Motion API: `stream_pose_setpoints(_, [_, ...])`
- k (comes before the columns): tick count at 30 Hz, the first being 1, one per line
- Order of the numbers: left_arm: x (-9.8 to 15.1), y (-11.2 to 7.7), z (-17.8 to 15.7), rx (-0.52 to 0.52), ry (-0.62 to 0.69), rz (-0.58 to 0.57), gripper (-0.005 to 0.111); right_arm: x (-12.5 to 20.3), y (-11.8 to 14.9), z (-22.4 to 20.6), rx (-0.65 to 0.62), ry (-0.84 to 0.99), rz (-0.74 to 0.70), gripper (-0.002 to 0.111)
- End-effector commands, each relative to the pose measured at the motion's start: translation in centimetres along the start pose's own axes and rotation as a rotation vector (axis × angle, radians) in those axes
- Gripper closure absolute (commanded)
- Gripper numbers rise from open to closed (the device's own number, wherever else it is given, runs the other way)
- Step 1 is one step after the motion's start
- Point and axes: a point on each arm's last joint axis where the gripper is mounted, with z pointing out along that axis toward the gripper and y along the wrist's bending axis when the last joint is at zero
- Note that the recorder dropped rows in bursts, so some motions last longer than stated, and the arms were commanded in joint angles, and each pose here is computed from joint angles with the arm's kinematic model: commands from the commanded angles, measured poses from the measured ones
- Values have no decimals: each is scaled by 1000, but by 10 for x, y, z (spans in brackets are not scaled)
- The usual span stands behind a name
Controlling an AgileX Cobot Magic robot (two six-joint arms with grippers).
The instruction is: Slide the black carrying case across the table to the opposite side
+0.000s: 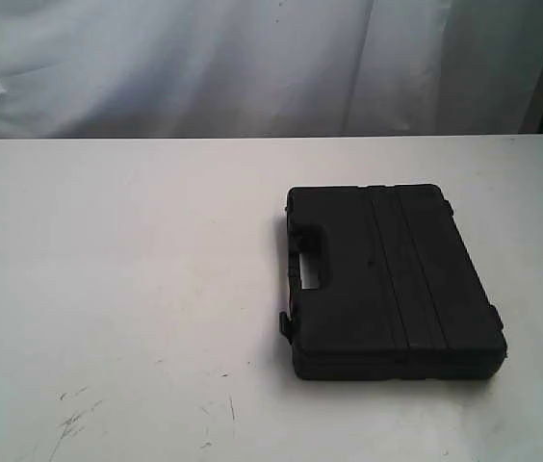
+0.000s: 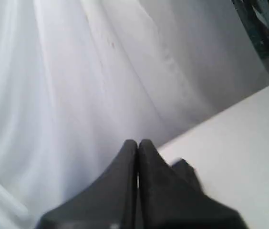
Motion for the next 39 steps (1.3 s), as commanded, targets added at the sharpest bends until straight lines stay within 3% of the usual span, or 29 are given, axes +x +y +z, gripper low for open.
stream_pose_setpoints(1, [1, 0, 0, 1, 1, 0, 107, -15, -2, -2, -18, -176, 443, 108])
stream_pose_setpoints(7, [1, 0, 0, 1, 1, 0, 107, -11, 4, 1, -10, -64, 427, 108])
stream_pose_setpoints(12, [1, 0, 0, 1, 1, 0, 107, -35, 37, 19, 17, 195, 221, 108])
stream_pose_setpoints(19, [1, 0, 0, 1, 1, 0, 107, -75, 67, 110, 241, 714, -176, 108])
stream_pose_setpoints(25, [1, 0, 0, 1, 1, 0, 107, -78, 69, 214, 294, 953, -297, 108])
stream_pose_setpoints(31, [1, 0, 0, 1, 1, 0, 107, -47, 89, 280, 231, 1064, -369, 108])
stream_pose_setpoints(39, [1, 0, 0, 1, 1, 0, 107, 38, 130, 316, 101, 1234, -517, 105])
